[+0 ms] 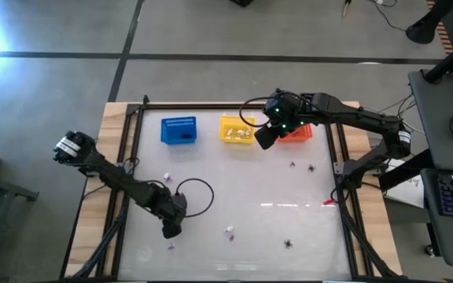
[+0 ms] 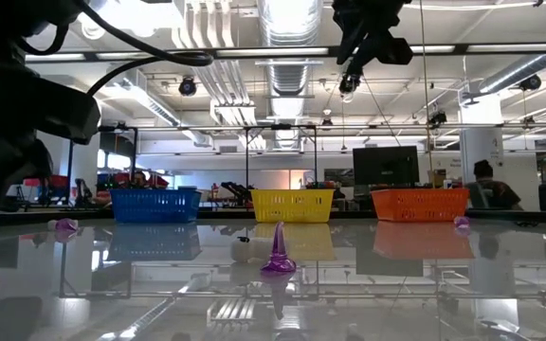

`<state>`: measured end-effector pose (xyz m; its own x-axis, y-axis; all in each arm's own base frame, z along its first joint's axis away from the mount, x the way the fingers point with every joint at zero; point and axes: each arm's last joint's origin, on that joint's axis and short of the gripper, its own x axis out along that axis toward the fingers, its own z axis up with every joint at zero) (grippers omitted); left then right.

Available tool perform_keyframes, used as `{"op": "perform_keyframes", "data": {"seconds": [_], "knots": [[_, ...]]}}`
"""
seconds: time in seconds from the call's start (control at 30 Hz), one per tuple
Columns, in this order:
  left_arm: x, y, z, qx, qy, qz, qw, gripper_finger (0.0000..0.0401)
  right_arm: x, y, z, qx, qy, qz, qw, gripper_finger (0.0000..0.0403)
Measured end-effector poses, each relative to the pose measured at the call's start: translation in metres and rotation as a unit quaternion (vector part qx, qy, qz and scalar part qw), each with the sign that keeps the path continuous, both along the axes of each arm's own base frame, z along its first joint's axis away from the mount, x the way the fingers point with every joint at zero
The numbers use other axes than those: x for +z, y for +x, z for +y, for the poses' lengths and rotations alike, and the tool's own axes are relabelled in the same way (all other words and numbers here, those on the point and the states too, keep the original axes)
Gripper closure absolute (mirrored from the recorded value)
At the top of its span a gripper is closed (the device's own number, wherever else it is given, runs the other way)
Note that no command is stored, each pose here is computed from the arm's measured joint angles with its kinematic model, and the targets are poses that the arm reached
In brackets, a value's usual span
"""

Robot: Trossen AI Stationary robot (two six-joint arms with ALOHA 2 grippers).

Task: Sort Halloween decoration
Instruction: Put the black spider toy into the blue bin

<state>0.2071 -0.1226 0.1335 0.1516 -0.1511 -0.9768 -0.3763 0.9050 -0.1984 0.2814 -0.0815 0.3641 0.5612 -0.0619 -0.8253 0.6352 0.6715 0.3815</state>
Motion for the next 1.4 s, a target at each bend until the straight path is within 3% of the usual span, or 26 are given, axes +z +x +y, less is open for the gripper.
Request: {"op": "perform_keyframes", "data": {"seconds": [0.17, 0.4, 0.7, 0.97, 1.4], "knots": [[0.0, 0.0, 0.0, -0.002, 0.002, 0.001, 1.0, 0.0394, 0.0, 0.0, 0.0, 0.002, -0.002, 0.0, 1.0, 0.0293], [0.003, -0.001, 0.0, -0.006, -0.008, -0.005, 1.0, 0.04, 0.0, 0.0, 0.0, 0.003, -0.002, 0.0, 1.0, 0.0294], [0.031, 0.002, -0.003, -0.016, -0.045, -0.045, 0.998, 0.0401, 0.0, 0.0, 0.0, 0.006, -0.004, 0.001, 1.0, 0.0291], [0.055, -0.005, 0.011, 0.011, 0.005, -0.084, 0.996, 0.0401, -0.002, 0.0, 0.0, 0.006, -0.004, 0.004, 1.0, 0.0298], [0.09, -0.021, 0.074, 0.082, 0.104, -0.127, 0.983, 0.0401, -0.009, -0.002, -0.001, 0.004, -0.013, 0.025, 1.0, 0.0302]]}}
